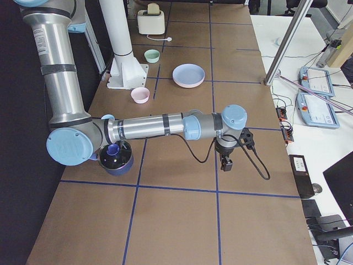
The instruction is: Stack three plates with pink and blue
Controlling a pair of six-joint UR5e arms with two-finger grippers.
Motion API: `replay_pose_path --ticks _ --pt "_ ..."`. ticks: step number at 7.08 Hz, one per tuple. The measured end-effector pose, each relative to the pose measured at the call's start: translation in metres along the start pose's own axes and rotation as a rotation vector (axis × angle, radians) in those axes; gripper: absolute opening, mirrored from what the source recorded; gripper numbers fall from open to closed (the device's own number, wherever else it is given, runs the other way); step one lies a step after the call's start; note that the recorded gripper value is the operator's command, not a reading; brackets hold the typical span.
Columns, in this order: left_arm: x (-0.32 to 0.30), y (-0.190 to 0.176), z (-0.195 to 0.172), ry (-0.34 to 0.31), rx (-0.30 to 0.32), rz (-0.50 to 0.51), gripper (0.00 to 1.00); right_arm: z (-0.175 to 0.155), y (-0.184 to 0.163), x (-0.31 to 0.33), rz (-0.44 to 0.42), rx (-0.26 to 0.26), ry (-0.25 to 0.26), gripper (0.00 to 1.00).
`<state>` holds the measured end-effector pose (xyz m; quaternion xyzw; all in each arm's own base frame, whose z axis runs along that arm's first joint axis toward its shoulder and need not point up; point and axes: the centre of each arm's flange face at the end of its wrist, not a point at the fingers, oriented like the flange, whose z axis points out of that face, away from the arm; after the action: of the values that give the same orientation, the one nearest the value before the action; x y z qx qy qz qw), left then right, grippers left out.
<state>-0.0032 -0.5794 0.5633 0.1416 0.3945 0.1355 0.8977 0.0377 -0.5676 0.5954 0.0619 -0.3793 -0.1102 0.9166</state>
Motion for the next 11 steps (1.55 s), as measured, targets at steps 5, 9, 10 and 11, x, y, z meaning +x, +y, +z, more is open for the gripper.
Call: replay_pose_path --ticks 5,9,10,11 --pt "-0.046 0.095 -0.009 0.001 -0.149 -0.169 1.0 0.015 0.098 0.069 0.036 -0.046 -0.011 1.0" --pt "-0.04 0.104 -0.009 0.04 -0.176 -0.219 1.0 0.017 0.119 0.056 0.033 -0.053 -0.001 1.0" --pt "-0.04 0.104 -0.009 0.038 -0.178 -0.222 1.0 0.017 0.123 0.055 0.04 -0.055 0.003 1.0" --pt "-0.04 0.104 -0.009 0.036 -0.177 -0.223 1.0 0.017 0.127 0.055 0.045 -0.061 0.02 1.0"
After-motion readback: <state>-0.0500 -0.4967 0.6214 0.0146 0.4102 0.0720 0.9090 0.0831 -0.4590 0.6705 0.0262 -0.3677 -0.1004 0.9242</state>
